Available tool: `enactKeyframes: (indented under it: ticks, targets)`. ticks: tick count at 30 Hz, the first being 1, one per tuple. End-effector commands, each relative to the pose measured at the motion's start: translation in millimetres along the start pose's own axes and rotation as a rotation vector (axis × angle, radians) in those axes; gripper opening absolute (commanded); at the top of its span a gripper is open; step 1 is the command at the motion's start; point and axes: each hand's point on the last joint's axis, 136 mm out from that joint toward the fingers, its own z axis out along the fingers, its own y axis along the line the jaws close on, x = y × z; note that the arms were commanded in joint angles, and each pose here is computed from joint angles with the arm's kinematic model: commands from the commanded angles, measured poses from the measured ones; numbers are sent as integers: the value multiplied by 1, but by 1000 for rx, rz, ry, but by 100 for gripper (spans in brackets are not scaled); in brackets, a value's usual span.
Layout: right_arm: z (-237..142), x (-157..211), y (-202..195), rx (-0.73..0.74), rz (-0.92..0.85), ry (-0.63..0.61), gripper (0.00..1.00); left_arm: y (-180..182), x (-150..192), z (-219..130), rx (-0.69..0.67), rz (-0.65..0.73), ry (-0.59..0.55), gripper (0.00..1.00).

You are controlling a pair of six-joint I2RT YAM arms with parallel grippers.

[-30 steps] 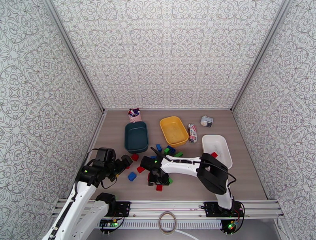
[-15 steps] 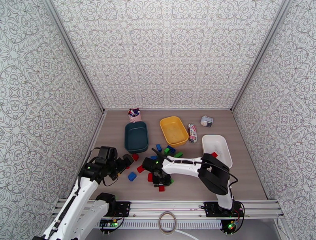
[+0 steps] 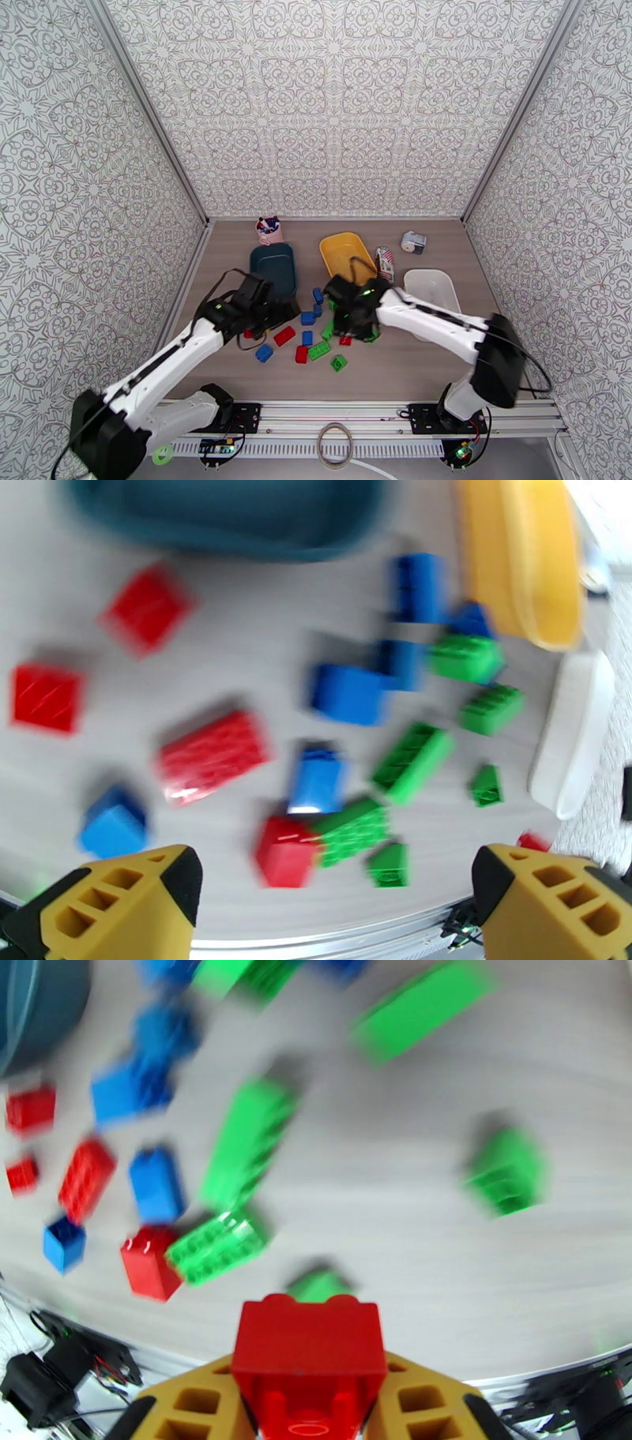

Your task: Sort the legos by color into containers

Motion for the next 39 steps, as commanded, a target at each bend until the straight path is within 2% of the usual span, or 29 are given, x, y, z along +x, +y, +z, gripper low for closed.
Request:
enactKeyframes:
  ticks: [1,7,12,16,19,23,28,30,34,39]
  targets:
    - [-9,-14,-56,83,32,-19,19,-58,-13,6,92,85,-48,97]
    - [-31,-52,-134,67,232,-99,19,-135,16,51,162,227,97,97]
    - [-38,-77,-181,68,355,-129,17,-197,43,72,212,394,182,97]
    - [-37,-97,-209,80,429,-125,17,-229,65,84,250,481,253,97]
    - [-35,-108,-221,94,448,-117,19,-239,73,86,260,517,272,97]
    - [-32,-120,-231,106,465,-107,25,-235,71,89,234,520,265,97]
    - [-34,-131,-229,94,452,-111,50,-214,50,85,178,473,209,97]
    - [-37,-134,-225,75,443,-120,56,-201,39,82,150,440,183,96]
    - [-44,-137,-216,28,437,-137,57,-174,20,74,90,383,131,96]
    - [-50,-138,-186,-36,372,-146,50,-131,2,58,-10,329,71,95]
